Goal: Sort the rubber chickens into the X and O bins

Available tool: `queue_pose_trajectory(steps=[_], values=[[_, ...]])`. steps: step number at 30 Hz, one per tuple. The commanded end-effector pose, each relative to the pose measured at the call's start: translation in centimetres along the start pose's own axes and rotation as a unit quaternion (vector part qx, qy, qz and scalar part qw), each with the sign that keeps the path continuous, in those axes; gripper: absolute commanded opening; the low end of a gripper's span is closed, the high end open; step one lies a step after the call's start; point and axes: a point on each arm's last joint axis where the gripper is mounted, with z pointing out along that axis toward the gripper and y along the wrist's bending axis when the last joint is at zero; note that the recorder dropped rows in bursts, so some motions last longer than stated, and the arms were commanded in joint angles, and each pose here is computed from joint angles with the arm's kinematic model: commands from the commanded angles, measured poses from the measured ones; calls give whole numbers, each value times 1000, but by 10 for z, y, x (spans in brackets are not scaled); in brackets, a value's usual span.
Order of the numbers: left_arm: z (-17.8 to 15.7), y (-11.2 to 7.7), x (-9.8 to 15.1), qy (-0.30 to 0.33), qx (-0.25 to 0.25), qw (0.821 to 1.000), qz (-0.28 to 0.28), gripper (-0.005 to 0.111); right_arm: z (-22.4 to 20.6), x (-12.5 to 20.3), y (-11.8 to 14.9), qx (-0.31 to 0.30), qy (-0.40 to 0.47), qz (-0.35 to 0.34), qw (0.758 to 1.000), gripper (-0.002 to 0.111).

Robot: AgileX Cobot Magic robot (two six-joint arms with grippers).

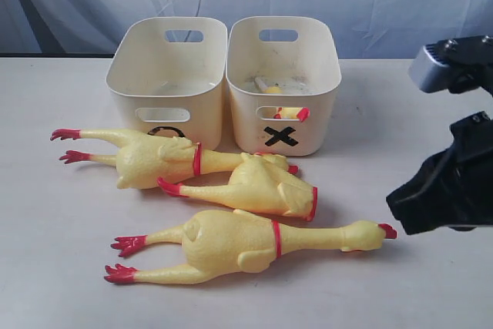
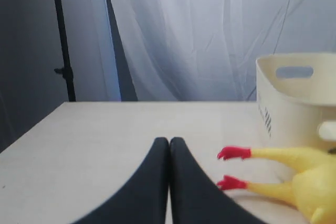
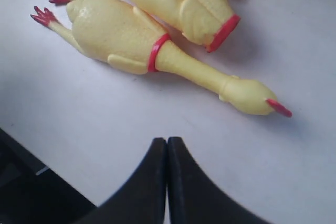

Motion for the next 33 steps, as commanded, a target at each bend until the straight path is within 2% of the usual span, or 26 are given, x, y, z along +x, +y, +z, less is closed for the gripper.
queue_pose_trajectory(steps=[1, 8, 11, 13, 15, 18, 20, 24, 27, 30, 33], values=[[-2, 1, -16, -89, -2, 995, -49, 0, -9, 11, 2, 0, -21, -5, 1000, -1], [-6, 3, -31, -175, -6, 982, -66, 0, -30, 24, 13, -27, -55, -5, 998, -1], [-8, 4, -37, -211, 8, 967, -146, 0, -38, 30, 19, -44, -61, -4, 997, -1], [-10, 4, -40, -228, 27, 948, -221, 0, -43, 34, 21, -52, -68, -5, 996, -1], [-11, 4, -42, -238, 44, 934, -263, 0, -48, 37, 24, -58, -76, -7, 995, -1], [-13, 0, -46, -254, 68, 933, -245, 0, -56, 43, 27, -66, -91, -10, 994, -1], [-14, -2, -47, -258, 79, 930, -252, 0, -60, 46, 29, -71, -101, -12, 992, -1], [-14, -5, -46, -244, 114, 907, -325, 0, -69, 53, 33, -78, -117, -19, 990, -1], [-15, -8, -48, -242, 145, 890, -358, 0, -74, 59, 35, -79, -126, -25, 989, -1], [-16, -8, -50, -250, 149, 886, -360, 0, -80, 65, 38, -85, -138, -30, 986, -1], [-14, -10, -47, -229, 157, 882, -381, 0, -85, 72, 41, -96, -137, -34, 985, -1]])
